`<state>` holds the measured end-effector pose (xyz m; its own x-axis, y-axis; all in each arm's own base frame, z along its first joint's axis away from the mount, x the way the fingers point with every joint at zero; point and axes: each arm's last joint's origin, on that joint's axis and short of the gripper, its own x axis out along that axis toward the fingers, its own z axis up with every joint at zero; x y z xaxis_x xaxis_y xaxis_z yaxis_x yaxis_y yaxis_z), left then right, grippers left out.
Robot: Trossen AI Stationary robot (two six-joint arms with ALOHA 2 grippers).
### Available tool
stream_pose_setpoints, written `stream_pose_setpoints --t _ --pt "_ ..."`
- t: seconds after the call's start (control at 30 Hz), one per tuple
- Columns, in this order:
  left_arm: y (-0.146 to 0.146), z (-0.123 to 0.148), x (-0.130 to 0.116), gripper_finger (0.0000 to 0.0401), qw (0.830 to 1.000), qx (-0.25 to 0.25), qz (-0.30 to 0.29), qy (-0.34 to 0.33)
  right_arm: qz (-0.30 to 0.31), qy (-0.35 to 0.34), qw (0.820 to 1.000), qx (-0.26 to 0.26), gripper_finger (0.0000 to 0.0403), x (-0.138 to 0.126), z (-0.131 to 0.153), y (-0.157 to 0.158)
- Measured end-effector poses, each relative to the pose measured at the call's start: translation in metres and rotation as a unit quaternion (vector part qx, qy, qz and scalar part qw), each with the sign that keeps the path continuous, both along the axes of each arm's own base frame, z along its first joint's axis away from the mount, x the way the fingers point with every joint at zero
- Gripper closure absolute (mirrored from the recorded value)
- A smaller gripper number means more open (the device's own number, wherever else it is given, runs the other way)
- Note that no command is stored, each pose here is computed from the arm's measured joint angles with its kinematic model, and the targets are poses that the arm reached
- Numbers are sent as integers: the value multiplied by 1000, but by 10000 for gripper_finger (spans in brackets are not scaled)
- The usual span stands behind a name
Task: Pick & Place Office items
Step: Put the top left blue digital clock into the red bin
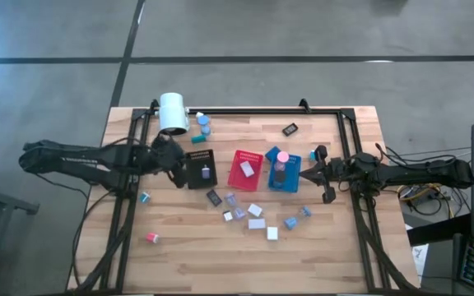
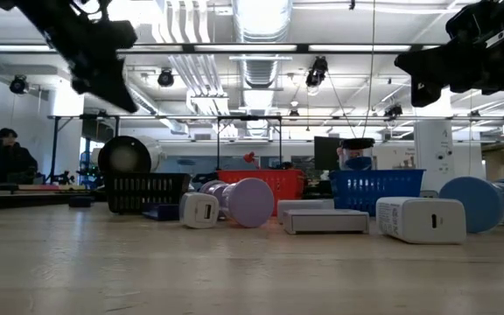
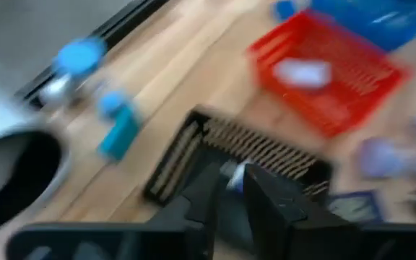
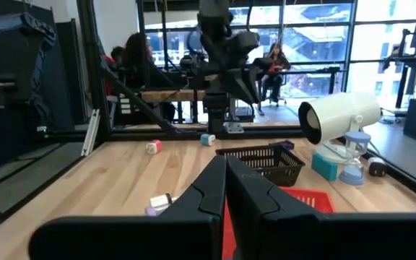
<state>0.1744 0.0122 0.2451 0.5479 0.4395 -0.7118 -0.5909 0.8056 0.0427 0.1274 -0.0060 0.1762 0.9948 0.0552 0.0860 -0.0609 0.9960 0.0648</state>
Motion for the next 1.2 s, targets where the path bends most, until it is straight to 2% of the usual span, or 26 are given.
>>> stream_pose_setpoints --t 0.23,0.4,0.57,0.77,0.93,1.2 --pt "0 -16 -29 240 986 -53 105 115 1 1 1000 0 394 0 0 0" --pt "-1 -29 -36 180 979 -68 111 155 2 1 1000 1 394 0 0 0" --pt "1 -44 -39 124 968 -118 122 187 2 1 1000 1 394 0 0 0" --pt "12 -56 -35 65 957 -124 147 216 1 1 1000 -1 394 0 0 0" --pt "31 -61 -27 40 949 -127 172 230 0 0 1000 -6 394 0 0 0" --pt "70 -66 -14 38 930 -133 175 294 -1 -1 1000 -18 394 0 0 0"
